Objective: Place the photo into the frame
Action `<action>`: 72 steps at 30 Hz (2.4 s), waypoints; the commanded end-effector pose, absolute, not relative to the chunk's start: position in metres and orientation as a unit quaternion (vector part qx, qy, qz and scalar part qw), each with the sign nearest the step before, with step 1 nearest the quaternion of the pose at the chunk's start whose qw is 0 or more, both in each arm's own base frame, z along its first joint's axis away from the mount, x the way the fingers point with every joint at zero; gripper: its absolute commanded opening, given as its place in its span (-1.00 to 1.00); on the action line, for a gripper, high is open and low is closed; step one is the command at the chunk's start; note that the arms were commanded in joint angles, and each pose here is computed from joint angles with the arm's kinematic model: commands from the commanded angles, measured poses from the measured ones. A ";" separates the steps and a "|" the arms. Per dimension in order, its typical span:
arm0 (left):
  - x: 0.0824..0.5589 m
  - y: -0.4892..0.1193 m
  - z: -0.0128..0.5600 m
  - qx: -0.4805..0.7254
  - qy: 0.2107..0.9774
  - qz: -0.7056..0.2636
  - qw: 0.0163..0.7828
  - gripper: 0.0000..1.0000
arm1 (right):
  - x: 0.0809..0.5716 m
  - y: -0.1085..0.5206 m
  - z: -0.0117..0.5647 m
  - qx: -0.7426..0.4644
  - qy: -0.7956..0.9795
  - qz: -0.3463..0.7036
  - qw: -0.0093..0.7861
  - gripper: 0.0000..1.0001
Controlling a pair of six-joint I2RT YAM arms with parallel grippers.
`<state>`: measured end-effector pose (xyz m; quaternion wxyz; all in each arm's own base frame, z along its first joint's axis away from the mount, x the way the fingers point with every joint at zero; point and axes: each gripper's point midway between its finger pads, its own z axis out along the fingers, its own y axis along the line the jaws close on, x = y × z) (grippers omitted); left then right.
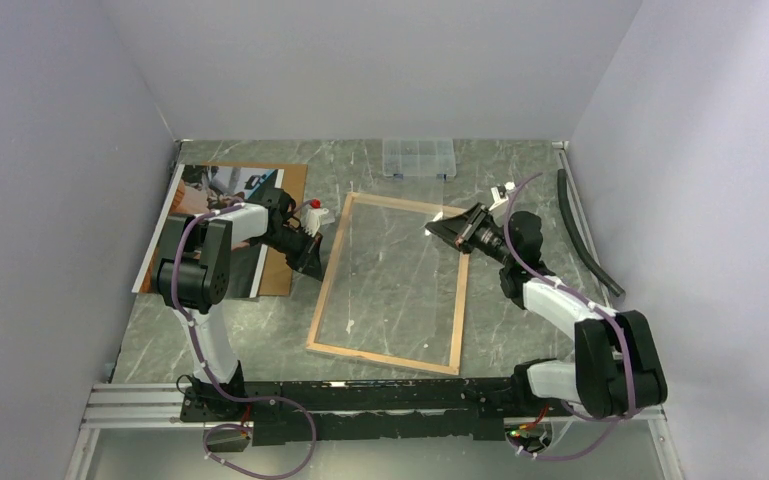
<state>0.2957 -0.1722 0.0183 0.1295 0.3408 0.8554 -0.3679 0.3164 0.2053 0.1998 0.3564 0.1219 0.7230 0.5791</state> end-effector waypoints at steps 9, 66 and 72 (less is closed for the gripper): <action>0.297 -0.184 0.031 0.354 0.838 -0.389 0.144 -0.95 | 0.305 0.190 0.158 0.116 0.772 0.528 0.333 -1.00; 0.290 -0.188 0.036 0.342 0.835 -0.408 0.137 -0.95 | 0.310 0.153 0.069 0.247 0.821 0.375 0.353 -1.00; 0.292 -0.188 0.037 0.340 0.835 -0.409 0.138 -0.95 | 0.310 0.150 0.063 0.251 0.827 0.359 0.351 -1.00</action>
